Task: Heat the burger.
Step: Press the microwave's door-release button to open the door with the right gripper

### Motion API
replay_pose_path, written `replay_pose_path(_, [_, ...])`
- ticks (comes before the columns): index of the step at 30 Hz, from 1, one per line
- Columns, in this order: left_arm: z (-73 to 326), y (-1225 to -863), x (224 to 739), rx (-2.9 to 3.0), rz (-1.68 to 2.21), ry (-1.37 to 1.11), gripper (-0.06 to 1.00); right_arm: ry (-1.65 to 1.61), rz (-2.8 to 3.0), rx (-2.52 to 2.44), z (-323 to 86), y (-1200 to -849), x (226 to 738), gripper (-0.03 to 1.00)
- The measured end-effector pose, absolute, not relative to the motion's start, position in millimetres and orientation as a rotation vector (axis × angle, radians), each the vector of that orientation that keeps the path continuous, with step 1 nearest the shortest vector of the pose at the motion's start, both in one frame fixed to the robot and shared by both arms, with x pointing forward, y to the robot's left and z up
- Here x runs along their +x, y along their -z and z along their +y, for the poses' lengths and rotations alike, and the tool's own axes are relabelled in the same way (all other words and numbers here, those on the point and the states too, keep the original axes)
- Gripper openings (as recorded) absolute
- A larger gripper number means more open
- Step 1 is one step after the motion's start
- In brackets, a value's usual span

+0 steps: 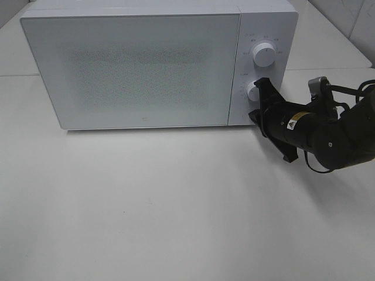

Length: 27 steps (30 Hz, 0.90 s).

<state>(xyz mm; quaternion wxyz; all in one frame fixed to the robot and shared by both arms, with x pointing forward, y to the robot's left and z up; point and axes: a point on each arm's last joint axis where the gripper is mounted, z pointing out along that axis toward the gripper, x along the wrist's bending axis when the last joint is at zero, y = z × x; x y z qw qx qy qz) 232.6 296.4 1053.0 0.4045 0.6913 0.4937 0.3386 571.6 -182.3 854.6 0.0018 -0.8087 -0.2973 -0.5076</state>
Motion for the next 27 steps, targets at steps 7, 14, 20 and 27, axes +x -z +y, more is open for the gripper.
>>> replay_pose_path(7, [296.4, -1053.0, 232.6, 1.745, 1.246, -0.855, 0.0, 1.586, -0.94, -2.53, -177.7, -856.3, 579.0, 0.0])
replay_pose_path(14, [296.4, -1053.0, 232.6, 1.745, 1.246, -0.855, 0.0, 1.562, -0.94, -2.546, -176.5, -855.6, 582.2, 0.0])
replay_pose_path(20, [296.4, -1053.0, 232.6, 1.745, 1.246, -0.855, 0.0, 1.561, -0.902, -2.562, -175.5, -856.0, 583.0, 0.0])
replay_pose_path(27, [296.4, -1053.0, 232.6, 1.745, 1.246, -0.855, 0.0, 1.582, -0.815, -2.585, -177.1, -856.6, 584.3, 0.0])
